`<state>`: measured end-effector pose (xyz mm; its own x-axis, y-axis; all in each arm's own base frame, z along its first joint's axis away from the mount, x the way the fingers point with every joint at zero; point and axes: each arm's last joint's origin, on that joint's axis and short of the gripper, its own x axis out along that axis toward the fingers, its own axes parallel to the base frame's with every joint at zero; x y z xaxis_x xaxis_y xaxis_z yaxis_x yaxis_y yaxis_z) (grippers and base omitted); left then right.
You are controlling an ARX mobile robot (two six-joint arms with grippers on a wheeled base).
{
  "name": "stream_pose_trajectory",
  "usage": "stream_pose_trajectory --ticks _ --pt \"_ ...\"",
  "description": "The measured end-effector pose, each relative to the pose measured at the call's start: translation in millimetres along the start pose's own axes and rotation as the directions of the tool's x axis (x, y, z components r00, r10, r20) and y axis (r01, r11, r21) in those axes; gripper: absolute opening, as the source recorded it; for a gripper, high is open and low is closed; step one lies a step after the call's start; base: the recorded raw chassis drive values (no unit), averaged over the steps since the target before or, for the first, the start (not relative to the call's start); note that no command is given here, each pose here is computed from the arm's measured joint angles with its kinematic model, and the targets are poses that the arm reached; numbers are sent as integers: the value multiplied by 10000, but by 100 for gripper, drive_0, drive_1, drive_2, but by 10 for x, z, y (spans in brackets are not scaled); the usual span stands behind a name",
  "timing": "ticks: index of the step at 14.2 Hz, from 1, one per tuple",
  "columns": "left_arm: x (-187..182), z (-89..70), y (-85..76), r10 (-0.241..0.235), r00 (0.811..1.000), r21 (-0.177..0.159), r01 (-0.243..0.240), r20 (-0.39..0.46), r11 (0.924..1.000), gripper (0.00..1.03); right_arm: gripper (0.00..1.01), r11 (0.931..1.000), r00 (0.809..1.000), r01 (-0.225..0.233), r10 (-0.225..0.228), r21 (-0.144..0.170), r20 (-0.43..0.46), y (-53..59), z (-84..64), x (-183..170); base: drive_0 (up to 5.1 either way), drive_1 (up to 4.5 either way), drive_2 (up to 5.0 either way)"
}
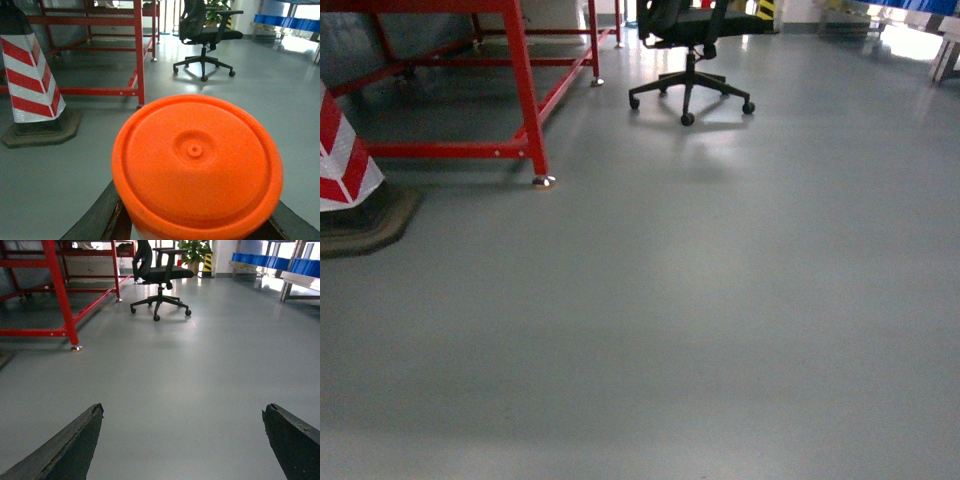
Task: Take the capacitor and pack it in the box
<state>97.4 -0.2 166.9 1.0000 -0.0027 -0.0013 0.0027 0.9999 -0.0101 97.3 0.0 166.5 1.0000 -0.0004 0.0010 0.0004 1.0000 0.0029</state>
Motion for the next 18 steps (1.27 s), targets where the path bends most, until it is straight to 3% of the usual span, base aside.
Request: stream_pose_trajectory --ticks 18 --pt "0 -1 0 8 10000 -4 -8 -8 10000 44 98 10000 10000 -4 4 -4 0 0 0 0 -505 236 236"
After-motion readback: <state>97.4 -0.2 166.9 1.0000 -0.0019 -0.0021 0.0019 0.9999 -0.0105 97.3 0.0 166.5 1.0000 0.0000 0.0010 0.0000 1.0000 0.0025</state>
